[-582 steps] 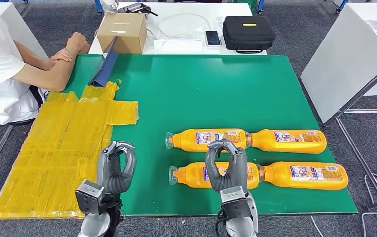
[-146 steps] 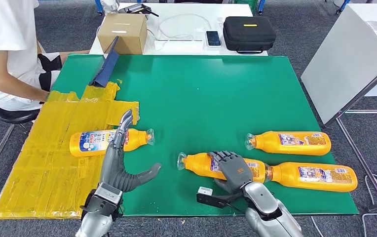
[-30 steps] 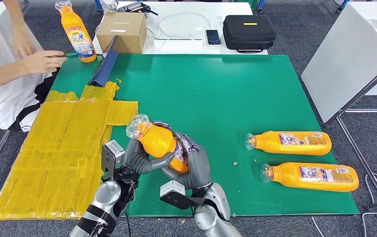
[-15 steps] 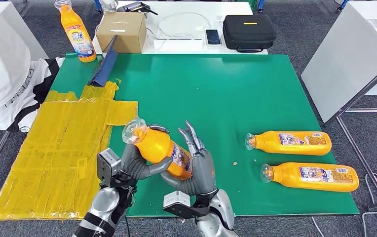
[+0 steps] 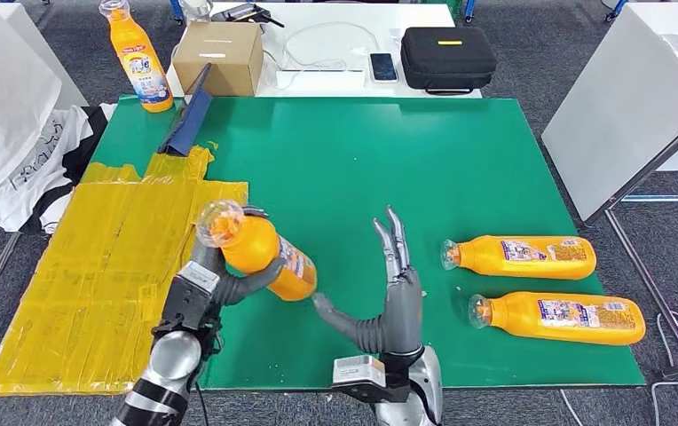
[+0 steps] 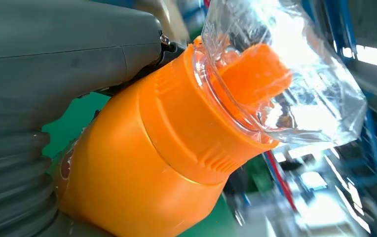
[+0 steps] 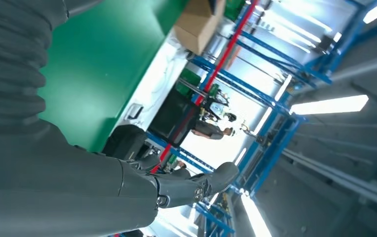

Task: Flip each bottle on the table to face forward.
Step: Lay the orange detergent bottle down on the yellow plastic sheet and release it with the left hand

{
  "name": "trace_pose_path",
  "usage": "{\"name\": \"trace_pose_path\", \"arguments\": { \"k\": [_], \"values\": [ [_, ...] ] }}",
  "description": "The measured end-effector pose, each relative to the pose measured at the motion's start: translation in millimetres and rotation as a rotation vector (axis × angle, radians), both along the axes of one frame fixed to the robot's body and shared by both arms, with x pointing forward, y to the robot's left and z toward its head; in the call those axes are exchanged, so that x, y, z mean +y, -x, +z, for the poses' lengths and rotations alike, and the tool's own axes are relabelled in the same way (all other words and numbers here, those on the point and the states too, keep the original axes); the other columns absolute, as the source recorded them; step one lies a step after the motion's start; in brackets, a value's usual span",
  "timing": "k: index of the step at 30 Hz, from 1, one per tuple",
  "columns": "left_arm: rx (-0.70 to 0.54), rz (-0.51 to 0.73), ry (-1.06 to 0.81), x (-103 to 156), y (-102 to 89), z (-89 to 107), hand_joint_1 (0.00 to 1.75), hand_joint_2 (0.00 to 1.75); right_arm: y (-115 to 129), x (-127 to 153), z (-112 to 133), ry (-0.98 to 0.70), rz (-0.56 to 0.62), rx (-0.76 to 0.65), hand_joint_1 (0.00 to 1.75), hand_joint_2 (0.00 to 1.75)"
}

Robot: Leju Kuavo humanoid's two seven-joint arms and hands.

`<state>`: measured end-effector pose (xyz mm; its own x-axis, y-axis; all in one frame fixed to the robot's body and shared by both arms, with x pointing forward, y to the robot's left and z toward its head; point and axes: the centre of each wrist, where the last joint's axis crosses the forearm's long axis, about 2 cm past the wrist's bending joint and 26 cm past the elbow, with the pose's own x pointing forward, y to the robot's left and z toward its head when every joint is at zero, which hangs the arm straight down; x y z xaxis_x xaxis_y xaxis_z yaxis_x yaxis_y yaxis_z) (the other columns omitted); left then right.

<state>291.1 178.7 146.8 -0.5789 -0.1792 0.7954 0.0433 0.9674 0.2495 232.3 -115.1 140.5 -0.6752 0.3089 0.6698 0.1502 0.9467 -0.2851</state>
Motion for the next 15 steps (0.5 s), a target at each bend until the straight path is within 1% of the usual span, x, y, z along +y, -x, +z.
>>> {"name": "trace_pose_path", "arguments": {
  "k": [3, 6, 8, 10, 12, 15],
  "values": [
    [-0.017, 0.052, -0.034, 13, -6.2, 3.1, 1.75, 1.75, 1, -5, 6, -0.02, 0.0, -0.017, 0.0, 1.75],
    [-0.028, 0.075, -0.051, 20, -9.3, 4.4, 1.75, 1.75, 1, -8, 10, -0.026, -0.004, -0.033, 0.0, 1.75],
    [-0.054, 0.126, -0.106, 23, -11.5, 6.8, 1.75, 1.75, 1, -10, 12, -0.033, -0.004, -0.044, 0.0, 1.75],
    [-0.119, 0.237, -0.242, 27, -15.9, 12.0, 1.75, 1.75, 1, -12, 14, -0.054, 0.012, -0.051, 0.0, 1.75],
    [-0.202, 0.364, -0.421, 31, -23.7, 17.6, 1.75, 1.75, 1, -14, 18, -0.1, 0.056, -0.046, 0.0, 1.75],
    [-0.308, 0.541, -0.727, 36, -40.1, 16.5, 1.75, 1.75, -1, -18, 25, -0.191, 0.139, -0.038, 0.0, 1.75]
  ]
}}
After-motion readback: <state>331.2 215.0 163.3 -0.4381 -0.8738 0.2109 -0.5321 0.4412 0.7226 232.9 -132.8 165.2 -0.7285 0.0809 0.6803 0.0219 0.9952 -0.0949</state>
